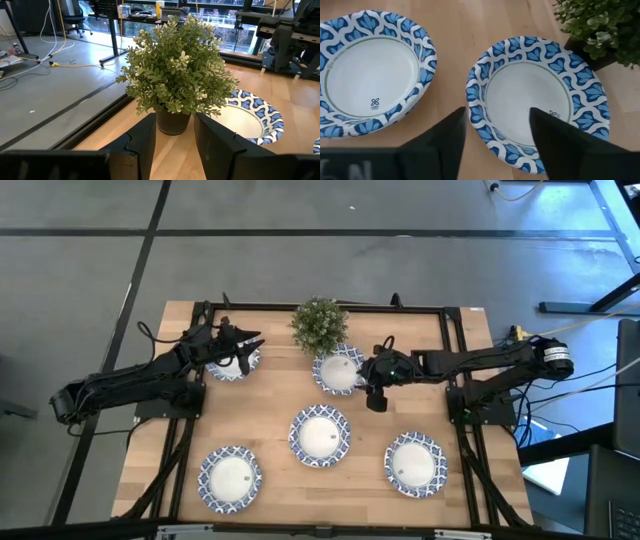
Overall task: Nest bowls inside each other
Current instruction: Stack the blue pattern bowl on the blue pattern bowl
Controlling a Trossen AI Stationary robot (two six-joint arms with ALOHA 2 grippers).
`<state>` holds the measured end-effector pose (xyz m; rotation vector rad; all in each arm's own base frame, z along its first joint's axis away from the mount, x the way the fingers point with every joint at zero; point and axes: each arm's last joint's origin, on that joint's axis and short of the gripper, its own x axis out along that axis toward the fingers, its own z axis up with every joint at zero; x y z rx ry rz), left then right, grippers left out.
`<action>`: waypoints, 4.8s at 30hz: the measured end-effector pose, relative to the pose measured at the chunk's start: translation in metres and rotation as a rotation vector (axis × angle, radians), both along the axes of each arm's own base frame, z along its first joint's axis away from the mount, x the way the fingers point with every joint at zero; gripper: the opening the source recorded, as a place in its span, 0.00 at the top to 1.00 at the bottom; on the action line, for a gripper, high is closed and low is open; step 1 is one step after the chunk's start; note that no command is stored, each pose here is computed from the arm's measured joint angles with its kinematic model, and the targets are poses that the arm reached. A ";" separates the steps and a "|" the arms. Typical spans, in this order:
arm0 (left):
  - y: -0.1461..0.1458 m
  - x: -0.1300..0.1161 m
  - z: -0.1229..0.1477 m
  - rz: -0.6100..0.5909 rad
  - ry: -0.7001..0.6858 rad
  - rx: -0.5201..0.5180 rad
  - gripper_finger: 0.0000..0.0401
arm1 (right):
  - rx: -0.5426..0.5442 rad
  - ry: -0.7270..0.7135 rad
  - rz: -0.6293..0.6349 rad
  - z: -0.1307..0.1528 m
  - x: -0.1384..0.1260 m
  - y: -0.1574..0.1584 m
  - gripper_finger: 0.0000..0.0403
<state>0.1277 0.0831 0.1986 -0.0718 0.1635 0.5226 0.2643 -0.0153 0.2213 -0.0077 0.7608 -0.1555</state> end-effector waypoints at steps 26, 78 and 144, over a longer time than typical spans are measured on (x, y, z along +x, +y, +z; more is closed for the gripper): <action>0.000 0.000 0.000 0.001 0.000 0.000 0.68 | -0.018 0.117 0.063 -0.024 0.009 0.000 0.36; 0.000 0.000 -0.001 0.007 0.007 -0.003 0.68 | -0.038 0.306 0.115 -0.065 0.045 -0.002 0.92; 0.002 -0.003 -0.005 0.106 0.054 -0.011 0.68 | 0.124 0.172 0.284 0.000 0.095 0.165 0.94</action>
